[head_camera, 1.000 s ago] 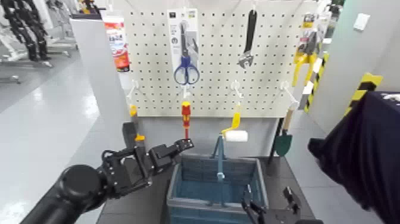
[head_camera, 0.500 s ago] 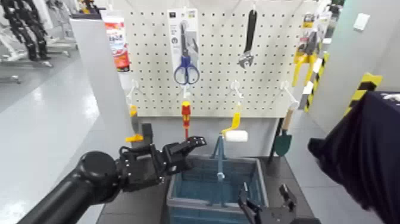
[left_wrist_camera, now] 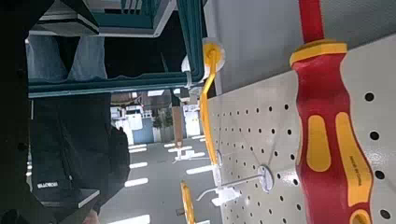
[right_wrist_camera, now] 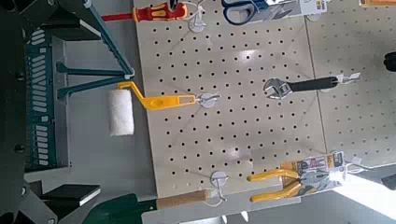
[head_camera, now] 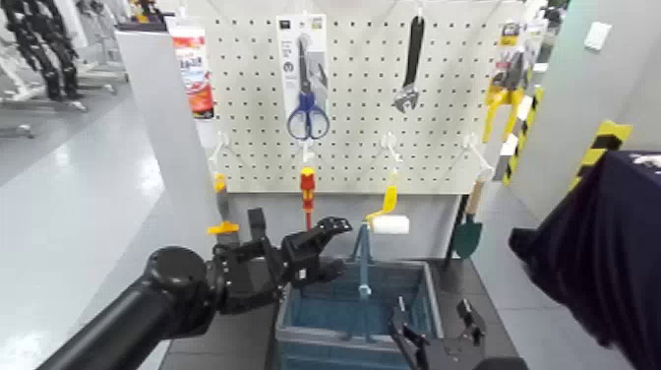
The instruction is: Grasp the handle of the crate.
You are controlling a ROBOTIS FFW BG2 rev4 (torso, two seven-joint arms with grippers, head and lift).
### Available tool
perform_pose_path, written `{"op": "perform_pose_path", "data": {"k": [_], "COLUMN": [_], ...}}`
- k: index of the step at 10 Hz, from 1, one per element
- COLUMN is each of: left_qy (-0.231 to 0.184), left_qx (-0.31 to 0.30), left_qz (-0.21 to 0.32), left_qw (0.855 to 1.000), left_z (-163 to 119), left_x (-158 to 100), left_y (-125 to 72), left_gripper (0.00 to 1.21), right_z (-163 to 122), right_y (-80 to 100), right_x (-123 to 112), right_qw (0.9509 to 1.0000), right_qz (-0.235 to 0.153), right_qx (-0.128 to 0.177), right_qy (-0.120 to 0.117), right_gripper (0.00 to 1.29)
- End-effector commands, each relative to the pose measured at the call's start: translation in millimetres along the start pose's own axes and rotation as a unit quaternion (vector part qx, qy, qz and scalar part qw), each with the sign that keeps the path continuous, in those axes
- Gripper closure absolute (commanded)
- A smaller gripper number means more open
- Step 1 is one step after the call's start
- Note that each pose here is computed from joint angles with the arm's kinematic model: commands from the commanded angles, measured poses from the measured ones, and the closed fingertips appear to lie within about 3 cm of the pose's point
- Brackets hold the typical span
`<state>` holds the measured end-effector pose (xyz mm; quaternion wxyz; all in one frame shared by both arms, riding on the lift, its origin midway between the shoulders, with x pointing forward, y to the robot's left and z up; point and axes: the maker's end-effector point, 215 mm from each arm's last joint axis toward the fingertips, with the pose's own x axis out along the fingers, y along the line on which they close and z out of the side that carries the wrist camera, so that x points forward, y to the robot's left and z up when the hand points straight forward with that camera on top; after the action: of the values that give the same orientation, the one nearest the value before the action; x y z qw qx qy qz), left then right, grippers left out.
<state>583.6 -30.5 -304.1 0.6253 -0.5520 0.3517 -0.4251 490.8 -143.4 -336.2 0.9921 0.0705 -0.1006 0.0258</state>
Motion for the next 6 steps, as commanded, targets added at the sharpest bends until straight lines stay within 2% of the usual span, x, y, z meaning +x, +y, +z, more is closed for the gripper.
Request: {"op": "perform_pose_path", "data": {"k": [1,6], "left_qy": [0.007,0.019], "left_qx": [-0.013,-0.032], "left_qz": [-0.002,0.008], "left_qw": [1.000,0.999], "left_z": [-4,-14], "left_x": [11,24], "left_y": [-2.8,6.7], "left_gripper": [0.09,0.12], "right_z": [4,12], "right_y": [3.2,4.9], "right_x": [1,4], "right_qw": [1.0000,0.9998], "right_qz": [0.002,0.004], "right_qx": [0.002,0.005], "right_qy": [-0.006,-0.020], "right_gripper": [0.14,0.14]}}
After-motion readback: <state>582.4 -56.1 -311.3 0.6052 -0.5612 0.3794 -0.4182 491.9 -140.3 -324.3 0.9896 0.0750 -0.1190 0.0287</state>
